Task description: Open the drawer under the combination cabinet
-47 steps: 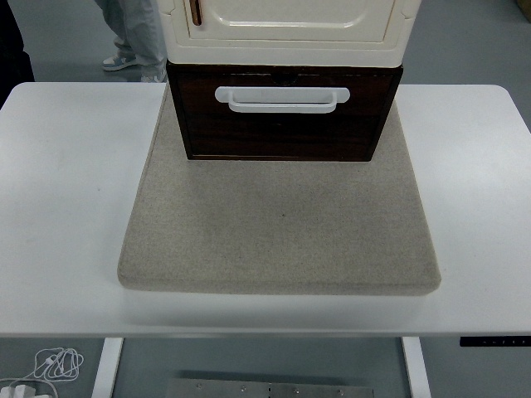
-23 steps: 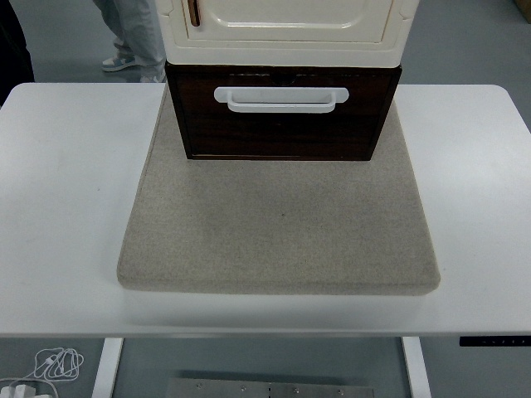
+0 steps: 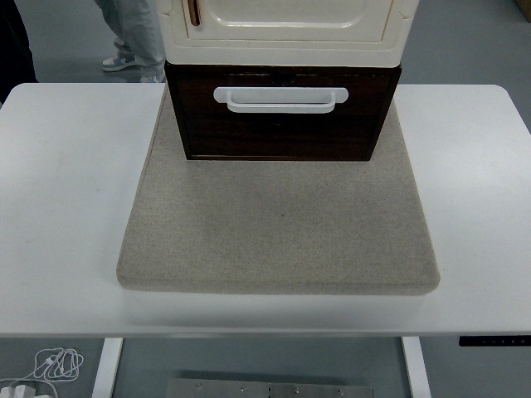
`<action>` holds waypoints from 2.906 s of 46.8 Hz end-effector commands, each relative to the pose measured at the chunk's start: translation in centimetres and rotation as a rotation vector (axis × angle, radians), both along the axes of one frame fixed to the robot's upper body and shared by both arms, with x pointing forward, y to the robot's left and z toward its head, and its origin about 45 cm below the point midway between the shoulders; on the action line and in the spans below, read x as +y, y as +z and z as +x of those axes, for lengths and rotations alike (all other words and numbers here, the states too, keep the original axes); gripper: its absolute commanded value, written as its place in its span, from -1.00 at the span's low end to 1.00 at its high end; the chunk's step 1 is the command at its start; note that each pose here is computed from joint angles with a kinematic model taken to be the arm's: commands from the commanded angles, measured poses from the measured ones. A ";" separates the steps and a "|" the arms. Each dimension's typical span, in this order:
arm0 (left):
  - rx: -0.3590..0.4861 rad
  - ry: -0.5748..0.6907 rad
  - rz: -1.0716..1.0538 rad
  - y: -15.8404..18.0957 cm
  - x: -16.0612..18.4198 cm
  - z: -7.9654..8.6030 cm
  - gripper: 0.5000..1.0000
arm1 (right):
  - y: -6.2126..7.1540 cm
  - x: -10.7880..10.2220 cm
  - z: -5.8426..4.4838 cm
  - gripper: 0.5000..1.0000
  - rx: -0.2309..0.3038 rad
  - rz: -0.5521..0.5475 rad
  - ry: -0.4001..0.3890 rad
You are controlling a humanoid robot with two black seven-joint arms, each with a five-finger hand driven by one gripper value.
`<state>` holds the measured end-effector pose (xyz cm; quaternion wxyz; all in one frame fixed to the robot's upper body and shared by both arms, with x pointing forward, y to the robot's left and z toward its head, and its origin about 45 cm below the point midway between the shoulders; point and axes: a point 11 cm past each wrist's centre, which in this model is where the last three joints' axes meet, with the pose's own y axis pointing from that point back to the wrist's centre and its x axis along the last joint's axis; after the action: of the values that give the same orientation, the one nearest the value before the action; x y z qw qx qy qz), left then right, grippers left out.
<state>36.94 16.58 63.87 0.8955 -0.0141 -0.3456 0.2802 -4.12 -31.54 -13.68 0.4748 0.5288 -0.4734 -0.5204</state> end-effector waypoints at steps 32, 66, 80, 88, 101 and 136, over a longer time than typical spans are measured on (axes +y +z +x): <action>0.235 0.053 0.691 -9.7 0.6 -0.1 1.00 | 0.0 0.0 0.0 0.70 -0.001 0.001 0.000; 0.317 0.106 0.873 -13.6 -1.2 3.0 1.00 | 0.0 0.0 0.0 0.70 0.000 -0.001 0.000; 0.331 0.167 0.995 -15.1 -2.3 4.2 1.00 | 0.0 0.0 0.0 0.70 -0.001 0.001 0.000; 0.327 0.175 1.025 -15.6 -3.1 4.2 1.00 | 0.0 0.0 0.0 0.70 -0.001 0.001 0.000; 0.316 0.208 1.045 -17.1 -5.1 5.0 1.00 | 0.0 0.0 0.0 0.70 -0.001 0.001 0.000; 0.377 0.282 0.984 -21.2 -6.9 5.9 1.00 | 0.0 0.0 0.0 0.70 0.000 -0.001 0.000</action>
<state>42.72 9.64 42.98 0.7963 0.5037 -0.2700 0.1982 -4.11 -31.56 -13.68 0.4749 0.5287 -0.4736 -0.5202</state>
